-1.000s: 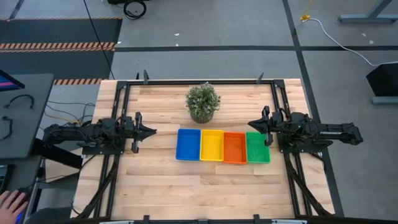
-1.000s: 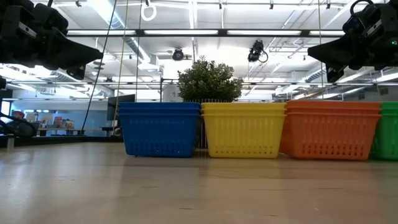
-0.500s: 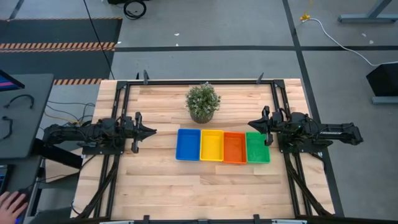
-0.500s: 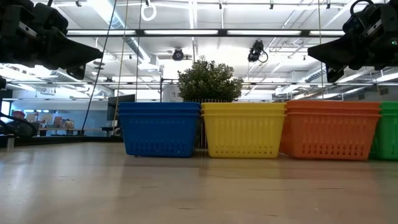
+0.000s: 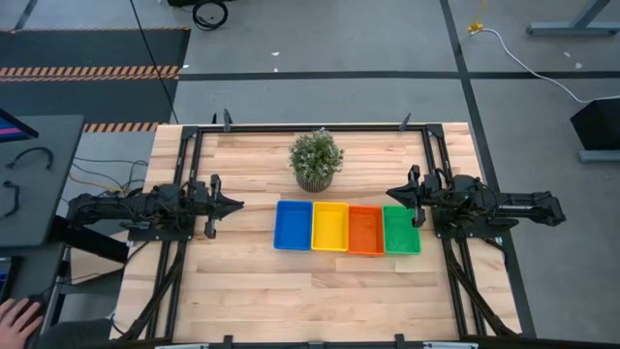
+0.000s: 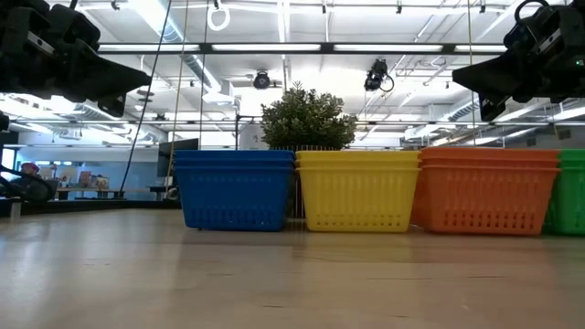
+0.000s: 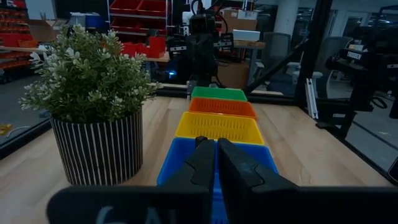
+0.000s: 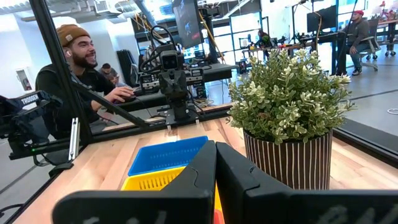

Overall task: Stack baskets by color
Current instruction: Return to Home Position

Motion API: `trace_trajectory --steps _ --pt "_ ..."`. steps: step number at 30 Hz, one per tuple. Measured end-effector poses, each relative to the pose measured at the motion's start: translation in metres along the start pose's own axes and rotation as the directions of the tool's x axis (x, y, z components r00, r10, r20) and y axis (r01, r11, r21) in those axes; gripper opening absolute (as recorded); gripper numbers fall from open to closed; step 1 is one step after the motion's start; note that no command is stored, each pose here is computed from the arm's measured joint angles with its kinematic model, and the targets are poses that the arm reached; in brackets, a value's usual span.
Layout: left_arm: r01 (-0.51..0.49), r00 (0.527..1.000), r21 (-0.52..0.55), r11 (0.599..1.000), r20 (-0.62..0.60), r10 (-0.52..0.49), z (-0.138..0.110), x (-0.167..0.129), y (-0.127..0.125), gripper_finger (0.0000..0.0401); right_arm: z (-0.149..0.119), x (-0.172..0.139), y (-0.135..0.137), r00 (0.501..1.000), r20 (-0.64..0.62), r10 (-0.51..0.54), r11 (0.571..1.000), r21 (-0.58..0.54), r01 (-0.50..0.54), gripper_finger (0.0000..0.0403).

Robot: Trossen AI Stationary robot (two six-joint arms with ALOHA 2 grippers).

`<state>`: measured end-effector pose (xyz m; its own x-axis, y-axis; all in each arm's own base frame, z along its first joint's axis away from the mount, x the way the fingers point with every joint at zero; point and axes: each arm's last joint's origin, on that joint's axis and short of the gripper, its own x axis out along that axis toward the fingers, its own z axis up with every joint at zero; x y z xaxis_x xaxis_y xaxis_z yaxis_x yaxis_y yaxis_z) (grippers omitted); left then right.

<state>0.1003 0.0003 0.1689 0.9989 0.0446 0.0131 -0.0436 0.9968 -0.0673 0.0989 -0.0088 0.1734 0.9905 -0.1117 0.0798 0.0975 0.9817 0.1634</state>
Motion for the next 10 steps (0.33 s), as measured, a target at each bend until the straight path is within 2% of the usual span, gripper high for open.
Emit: trace_trajectory --steps 10 --pt "0.0 1.0 0.0 1.0 0.0 0.0 0.0 0.0 0.0 0.0033 0.0 0.0 0.0 1.0 0.0 0.0 1.0 0.0 0.0 0.0014"
